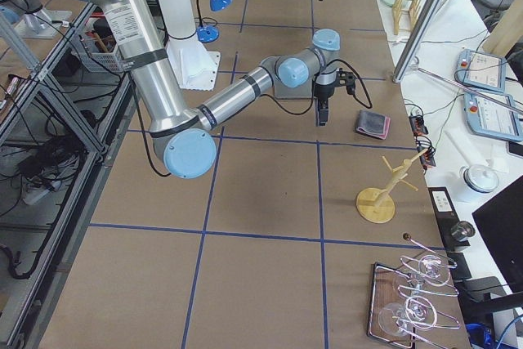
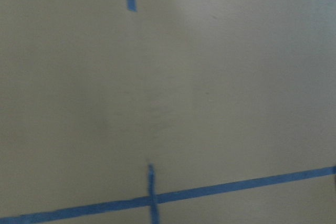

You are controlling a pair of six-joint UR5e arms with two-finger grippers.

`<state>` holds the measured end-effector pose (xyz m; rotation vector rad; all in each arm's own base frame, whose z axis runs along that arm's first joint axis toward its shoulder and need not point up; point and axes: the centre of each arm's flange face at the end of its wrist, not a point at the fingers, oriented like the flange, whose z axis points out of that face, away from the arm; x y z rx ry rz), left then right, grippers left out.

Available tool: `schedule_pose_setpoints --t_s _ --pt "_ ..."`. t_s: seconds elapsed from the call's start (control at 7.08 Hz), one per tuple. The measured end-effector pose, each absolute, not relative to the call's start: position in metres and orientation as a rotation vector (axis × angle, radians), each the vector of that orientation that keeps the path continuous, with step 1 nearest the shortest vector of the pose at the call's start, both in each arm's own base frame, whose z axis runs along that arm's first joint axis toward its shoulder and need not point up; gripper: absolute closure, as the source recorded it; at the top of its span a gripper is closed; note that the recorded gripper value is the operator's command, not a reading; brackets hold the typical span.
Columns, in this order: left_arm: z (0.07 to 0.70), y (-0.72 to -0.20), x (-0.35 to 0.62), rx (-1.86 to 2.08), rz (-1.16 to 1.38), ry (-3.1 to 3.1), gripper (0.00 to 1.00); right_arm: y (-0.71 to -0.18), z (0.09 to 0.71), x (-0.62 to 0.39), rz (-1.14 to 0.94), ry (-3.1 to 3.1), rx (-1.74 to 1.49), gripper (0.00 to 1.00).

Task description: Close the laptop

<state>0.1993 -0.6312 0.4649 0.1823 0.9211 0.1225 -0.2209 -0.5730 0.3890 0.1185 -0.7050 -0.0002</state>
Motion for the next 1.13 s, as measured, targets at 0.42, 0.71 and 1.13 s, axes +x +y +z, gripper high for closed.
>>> schedule_pose_setpoints --t_s 0.42,0.71,1.13 --pt "0.545 -0.623 0.065 0.136 0.243 0.791 0.00 -0.566 0.488 -0.074 -0.146 -0.687 0.128 0.00" --pt "0.586 -0.580 -0.011 0.095 0.218 0.783 0.00 -0.546 0.544 -0.013 -0.210 -0.715 0.116 0.00" --pt "0.624 -0.500 -0.059 0.044 0.121 0.814 0.00 -0.505 0.622 0.036 -0.188 -0.784 0.054 0.00"
